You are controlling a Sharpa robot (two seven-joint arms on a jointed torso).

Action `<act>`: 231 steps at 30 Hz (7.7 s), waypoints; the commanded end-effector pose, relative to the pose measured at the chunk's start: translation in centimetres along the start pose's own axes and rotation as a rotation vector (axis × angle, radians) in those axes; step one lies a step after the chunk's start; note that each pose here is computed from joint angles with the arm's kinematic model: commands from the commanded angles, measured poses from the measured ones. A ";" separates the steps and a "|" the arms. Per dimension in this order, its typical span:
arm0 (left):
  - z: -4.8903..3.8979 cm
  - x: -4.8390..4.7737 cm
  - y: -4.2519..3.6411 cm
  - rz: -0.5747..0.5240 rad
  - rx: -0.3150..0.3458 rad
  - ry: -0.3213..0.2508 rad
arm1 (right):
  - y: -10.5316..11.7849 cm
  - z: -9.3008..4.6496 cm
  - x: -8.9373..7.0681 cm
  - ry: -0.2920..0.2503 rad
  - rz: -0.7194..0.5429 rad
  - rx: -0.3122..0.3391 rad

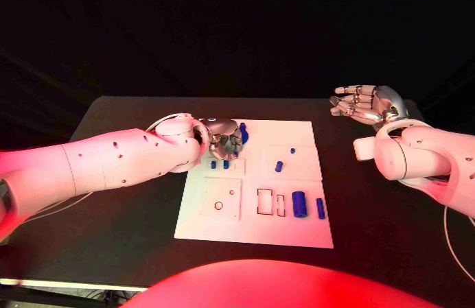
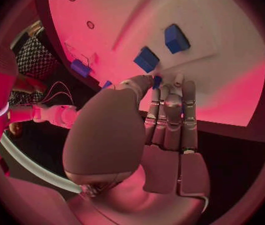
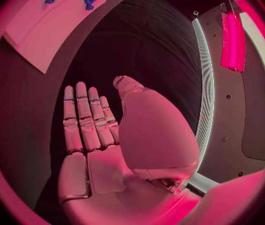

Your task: Assemble the parts on the task board

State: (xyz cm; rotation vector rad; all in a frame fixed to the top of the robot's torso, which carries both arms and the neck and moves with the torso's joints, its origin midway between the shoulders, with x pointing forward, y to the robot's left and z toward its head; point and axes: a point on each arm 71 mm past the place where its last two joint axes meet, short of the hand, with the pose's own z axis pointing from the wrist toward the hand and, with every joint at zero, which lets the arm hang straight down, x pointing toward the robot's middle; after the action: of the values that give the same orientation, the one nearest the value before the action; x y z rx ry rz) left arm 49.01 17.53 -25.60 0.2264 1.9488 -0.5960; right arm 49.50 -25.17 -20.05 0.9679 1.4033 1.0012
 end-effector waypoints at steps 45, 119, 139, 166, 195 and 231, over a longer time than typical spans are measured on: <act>-0.46 -1.63 0.38 -0.155 0.040 -0.098 | 0.1 0.0 0.2 0.016 0.002 -0.014; -1.84 -0.48 3.64 -0.156 -0.050 0.035 | 0.1 0.0 0.0 0.014 0.001 -0.012; -1.77 -0.40 3.97 -0.146 -0.067 0.031 | 0.0 -0.1 -0.1 0.013 0.000 -0.011; -2.15 -0.51 4.56 -0.170 -0.071 0.010 | -0.3 -0.1 -0.1 0.022 -0.006 -0.001; -5.98 -4.34 8.82 -1.005 0.075 -0.354 | -0.3 0.5 4.5 0.469 -0.909 -0.223; -7.57 -4.78 5.48 -1.267 0.246 -0.353 | -2.2 0.3 11.0 0.576 -1.132 -0.228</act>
State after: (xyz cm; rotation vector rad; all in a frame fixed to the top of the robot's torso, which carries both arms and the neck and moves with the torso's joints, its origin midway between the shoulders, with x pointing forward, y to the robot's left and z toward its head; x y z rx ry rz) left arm 47.39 26.73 -20.69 -0.9804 1.4920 -1.5156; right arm 49.36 -15.24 -24.74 -0.3423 1.8374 0.5593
